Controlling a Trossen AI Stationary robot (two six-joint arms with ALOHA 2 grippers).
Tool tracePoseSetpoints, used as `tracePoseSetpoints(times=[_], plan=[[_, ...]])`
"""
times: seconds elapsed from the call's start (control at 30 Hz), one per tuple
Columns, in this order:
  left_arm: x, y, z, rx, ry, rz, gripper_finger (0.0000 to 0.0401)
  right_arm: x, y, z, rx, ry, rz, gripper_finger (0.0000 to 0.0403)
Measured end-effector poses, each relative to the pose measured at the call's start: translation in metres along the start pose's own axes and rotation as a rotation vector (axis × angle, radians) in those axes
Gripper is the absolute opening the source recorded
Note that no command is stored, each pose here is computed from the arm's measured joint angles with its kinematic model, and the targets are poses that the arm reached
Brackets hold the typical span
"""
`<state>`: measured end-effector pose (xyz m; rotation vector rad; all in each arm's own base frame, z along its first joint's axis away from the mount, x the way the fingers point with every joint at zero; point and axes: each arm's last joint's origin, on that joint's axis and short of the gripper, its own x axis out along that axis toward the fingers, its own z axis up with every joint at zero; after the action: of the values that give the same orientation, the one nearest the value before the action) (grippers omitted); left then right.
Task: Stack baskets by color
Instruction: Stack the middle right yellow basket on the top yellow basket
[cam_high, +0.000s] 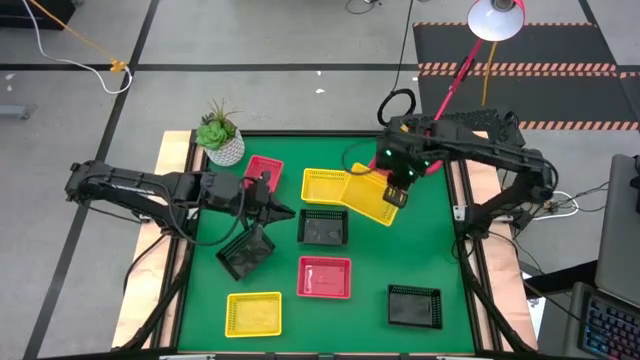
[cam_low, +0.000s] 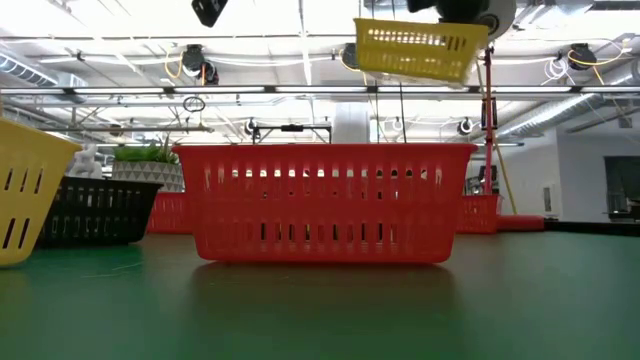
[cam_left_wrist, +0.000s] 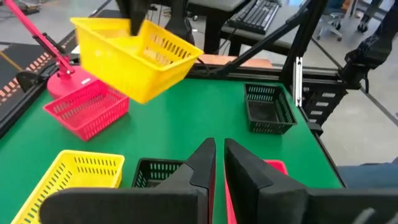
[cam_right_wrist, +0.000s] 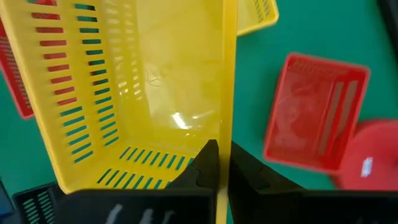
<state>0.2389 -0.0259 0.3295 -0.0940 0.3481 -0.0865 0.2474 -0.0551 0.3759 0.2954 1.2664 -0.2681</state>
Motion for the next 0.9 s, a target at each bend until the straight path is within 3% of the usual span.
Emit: tracePoseSetpoints(times=[0.5,0.9], plan=[[-0.002,0.000,0.001,-0.013,-0.005,-0.002,0.0035,0.011,-0.036,0.054,-0.236,0.016,-0.039,0.0006],[-0.002,0.000,0.001,-0.016,-0.005,-0.003,0.0035,0.050,-0.053,0.095,-0.394,-0.092,-0.098,0.0006]])
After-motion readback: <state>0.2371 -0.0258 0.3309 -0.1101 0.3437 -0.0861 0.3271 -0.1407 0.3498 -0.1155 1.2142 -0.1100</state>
